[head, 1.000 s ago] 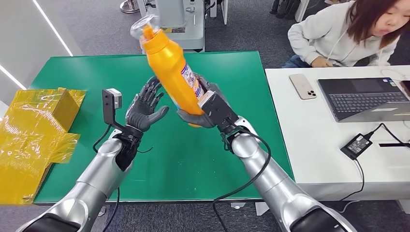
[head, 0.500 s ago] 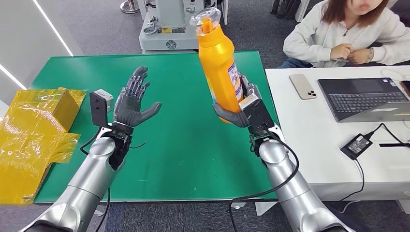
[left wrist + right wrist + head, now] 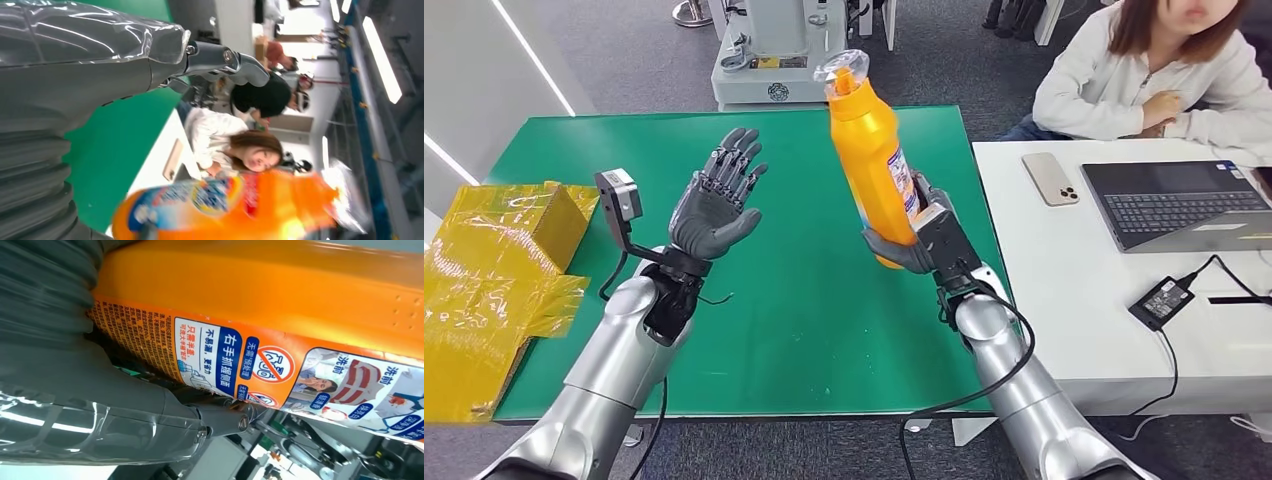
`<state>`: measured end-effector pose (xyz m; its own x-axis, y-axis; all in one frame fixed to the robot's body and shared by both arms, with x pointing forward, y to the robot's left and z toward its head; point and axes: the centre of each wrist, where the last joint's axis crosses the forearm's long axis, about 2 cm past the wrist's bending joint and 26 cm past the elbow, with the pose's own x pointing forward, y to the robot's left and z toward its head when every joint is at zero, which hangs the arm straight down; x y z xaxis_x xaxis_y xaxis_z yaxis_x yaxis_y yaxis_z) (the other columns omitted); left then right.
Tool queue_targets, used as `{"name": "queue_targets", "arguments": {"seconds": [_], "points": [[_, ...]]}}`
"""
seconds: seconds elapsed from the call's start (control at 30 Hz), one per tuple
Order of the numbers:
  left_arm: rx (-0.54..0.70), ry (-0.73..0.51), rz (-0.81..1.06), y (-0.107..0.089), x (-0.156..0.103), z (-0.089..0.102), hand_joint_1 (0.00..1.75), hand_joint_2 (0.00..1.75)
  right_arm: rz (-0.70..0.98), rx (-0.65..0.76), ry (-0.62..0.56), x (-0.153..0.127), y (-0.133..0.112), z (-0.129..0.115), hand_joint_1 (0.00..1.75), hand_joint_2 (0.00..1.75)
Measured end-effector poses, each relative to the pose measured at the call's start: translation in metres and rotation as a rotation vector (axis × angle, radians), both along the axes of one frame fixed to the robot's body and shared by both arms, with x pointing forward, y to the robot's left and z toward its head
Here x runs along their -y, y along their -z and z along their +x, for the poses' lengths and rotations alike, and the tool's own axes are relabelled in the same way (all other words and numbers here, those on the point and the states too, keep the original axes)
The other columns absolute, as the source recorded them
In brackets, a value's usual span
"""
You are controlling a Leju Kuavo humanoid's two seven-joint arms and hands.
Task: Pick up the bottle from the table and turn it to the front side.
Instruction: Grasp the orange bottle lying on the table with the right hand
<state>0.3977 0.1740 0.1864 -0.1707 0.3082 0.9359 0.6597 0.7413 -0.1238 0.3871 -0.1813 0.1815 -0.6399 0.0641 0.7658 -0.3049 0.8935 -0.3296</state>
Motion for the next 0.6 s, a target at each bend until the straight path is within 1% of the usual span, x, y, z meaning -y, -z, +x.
{"name": "queue_targets", "arguments": {"seconds": [0.1,0.23,0.6], "points": [[0.017,0.020,-0.013,-0.007,0.003,-0.002,0.00,1.75,-0.006,-0.024,-0.010,-0.006,0.002,0.003,1.66,1.75],[0.030,0.040,-0.016,-0.012,0.007,-0.004,0.00,1.75,-0.006,-0.046,-0.025,-0.014,0.002,0.008,1.66,1.75],[0.043,0.047,-0.008,-0.014,0.011,-0.006,0.00,1.75,-0.021,-0.073,-0.038,-0.022,0.004,0.011,1.61,1.75]]}}
